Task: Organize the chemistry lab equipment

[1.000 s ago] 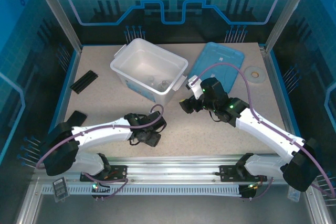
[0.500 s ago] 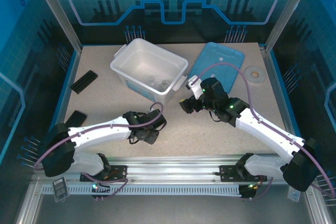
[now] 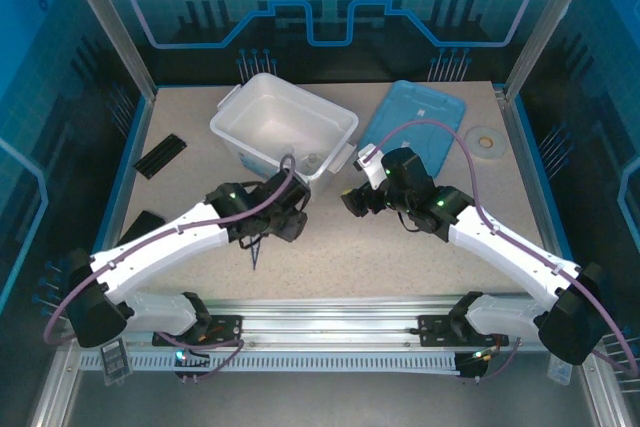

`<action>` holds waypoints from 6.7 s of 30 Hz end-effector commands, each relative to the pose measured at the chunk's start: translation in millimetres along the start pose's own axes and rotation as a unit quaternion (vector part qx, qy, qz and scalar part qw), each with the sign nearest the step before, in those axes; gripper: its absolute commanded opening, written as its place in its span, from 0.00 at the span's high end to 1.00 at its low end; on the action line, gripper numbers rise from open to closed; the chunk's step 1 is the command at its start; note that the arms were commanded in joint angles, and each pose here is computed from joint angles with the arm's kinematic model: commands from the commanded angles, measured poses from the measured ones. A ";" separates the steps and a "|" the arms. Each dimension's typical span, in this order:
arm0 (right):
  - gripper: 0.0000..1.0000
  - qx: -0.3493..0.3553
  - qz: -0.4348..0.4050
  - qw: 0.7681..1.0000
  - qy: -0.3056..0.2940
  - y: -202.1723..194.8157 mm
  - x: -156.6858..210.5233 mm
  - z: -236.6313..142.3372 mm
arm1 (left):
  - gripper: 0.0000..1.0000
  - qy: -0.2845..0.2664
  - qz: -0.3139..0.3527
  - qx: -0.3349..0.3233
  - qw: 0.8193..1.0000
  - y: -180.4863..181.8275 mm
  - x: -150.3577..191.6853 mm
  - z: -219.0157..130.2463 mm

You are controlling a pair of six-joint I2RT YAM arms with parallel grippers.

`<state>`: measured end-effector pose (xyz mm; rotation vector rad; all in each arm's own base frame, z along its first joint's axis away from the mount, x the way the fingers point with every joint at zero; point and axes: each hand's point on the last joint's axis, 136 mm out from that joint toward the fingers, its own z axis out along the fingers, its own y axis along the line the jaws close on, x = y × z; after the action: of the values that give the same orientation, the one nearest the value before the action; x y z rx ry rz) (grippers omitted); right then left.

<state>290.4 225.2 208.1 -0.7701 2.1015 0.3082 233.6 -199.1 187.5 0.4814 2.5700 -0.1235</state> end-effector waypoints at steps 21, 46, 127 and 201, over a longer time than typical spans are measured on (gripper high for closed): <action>0.11 -0.046 -0.008 0.997 -0.056 17.9 -33.1 -3.8 | 0.66 -0.089 -0.046 -0.052 0.994 106.0 -174.5 16.9; 0.11 -0.057 -0.013 0.996 -0.070 21.2 -49.3 1.2 | 0.66 -0.031 -0.099 -0.098 0.990 200.9 -190.5 99.4; 0.11 -0.061 -0.021 0.995 -0.070 26.5 -53.6 -1.0 | 0.31 0.123 -0.121 -0.094 0.981 199.2 -118.8 162.4; 0.24 -0.028 0.007 1.000 -0.006 9.9 -19.7 12.6 | 0.50 0.109 -0.238 -0.112 0.958 74.1 128.2 126.1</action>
<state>299.8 250.5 222.0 -0.7945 2.0723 0.3884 221.1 -109.4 20.0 -0.2322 2.8079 0.0725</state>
